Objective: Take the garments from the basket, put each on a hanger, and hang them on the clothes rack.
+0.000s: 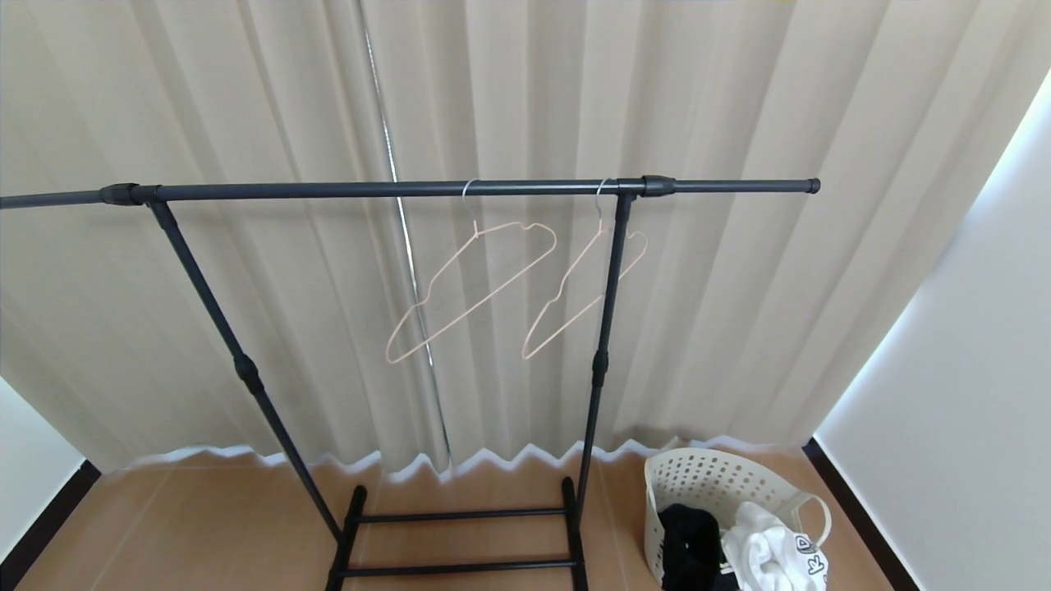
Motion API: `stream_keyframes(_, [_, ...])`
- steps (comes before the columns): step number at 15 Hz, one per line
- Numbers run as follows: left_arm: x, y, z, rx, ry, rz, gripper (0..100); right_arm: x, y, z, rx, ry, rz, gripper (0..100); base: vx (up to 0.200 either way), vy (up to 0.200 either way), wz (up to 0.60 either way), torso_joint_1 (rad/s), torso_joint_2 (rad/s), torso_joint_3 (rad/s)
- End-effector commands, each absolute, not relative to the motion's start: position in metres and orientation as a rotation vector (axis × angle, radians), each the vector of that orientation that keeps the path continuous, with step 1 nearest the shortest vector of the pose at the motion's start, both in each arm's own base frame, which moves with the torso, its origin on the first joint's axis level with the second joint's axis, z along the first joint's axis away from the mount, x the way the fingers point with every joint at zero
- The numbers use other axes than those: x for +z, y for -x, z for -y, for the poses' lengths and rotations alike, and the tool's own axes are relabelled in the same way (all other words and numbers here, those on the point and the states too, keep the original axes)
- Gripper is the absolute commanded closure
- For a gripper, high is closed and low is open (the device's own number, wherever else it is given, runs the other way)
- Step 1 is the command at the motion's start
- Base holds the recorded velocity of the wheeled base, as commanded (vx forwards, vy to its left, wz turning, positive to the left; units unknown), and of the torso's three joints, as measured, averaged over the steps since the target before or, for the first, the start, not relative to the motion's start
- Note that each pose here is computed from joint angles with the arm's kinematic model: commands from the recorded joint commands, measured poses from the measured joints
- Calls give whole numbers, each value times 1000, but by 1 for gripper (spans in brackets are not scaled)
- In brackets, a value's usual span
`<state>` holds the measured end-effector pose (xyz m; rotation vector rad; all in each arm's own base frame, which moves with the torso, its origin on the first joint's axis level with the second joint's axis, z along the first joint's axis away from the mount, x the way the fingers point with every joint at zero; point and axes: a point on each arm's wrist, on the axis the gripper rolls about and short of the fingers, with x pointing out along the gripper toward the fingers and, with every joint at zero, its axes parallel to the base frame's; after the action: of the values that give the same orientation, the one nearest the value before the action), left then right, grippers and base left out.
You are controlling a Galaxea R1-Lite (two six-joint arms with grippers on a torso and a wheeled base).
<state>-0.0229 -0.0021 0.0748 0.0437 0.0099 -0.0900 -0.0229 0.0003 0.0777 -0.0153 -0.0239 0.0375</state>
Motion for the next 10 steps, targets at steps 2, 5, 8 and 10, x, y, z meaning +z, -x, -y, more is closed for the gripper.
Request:
stream_keyframes(2, [75,23,2,-91,-44,-10,0,78,23,0,38,15,23,0,0,0,0,-144,334,188])
stream_keyframes(5, [75,23,2,-91,-44,-10,0,78,23,0,38,15,23,0,0,0,0,-150,352,196])
stream_keyframes(8, [75,23,2,-92,-42,-9,0,78,23,0,38,14,23,0,0,0,0,-155,352,202])
stream_keyframes(10, [75,23,2,-92,-42,-9,0,78,23,0,38,15,23,0,0,0,0,-149,361,205])
